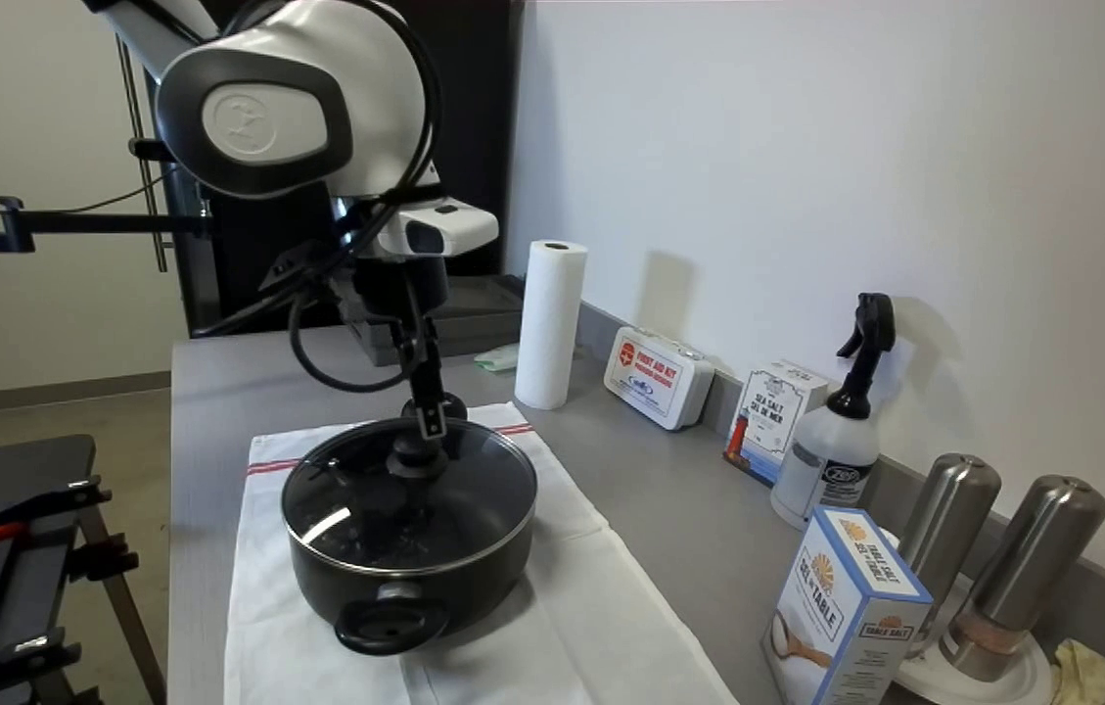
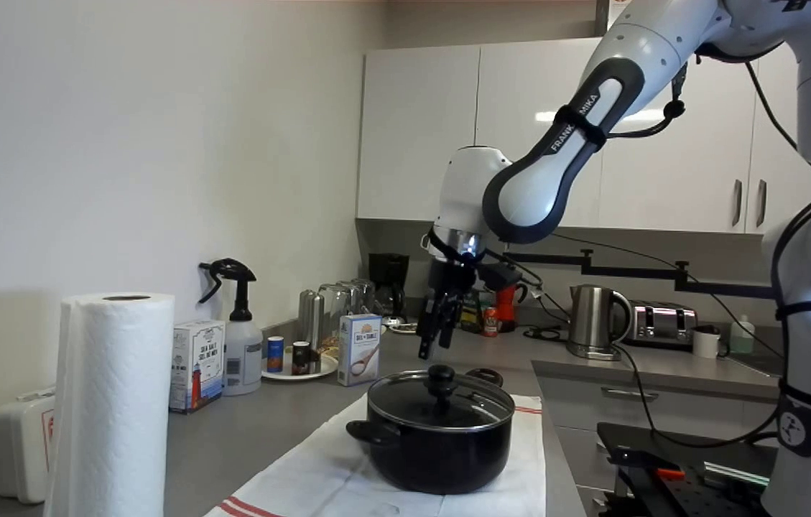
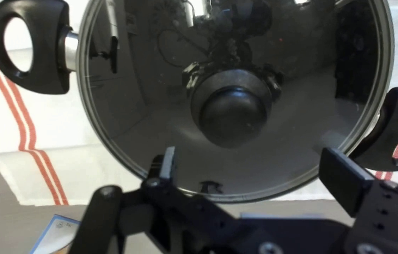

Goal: Put the lid on the black pot

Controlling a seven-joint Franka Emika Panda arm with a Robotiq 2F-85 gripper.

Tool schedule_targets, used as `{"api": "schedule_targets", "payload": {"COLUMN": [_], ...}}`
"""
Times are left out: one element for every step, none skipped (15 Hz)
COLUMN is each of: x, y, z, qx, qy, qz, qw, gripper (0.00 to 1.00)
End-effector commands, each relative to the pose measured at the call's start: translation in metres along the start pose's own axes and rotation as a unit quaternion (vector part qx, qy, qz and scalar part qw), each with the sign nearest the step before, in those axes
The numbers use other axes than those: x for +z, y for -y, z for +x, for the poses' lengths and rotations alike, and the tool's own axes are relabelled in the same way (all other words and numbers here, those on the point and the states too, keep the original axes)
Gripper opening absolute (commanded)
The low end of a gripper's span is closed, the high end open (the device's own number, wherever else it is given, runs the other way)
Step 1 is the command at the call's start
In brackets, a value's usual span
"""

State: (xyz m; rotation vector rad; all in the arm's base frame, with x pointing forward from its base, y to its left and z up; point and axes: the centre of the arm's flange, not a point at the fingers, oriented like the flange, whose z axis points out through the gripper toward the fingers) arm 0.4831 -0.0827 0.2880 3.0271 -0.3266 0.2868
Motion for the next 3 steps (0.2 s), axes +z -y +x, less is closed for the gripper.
{"api": "schedule_targets", "payload": {"x": [-0.026,-0.0289,-0.0315], "y": [0.0025,0.0025,0.0028], "z": [-0.0177,-0.0193,-0.0208], "qx": [0.007,0.008,0.008], "qy": [-0.028,-0.032,-0.035], "qz": [-0.014,-0.016,-0.017], "qw": [0.9995,0.9993,0.9992], "gripper": [1.0,1.0,1.0]}}
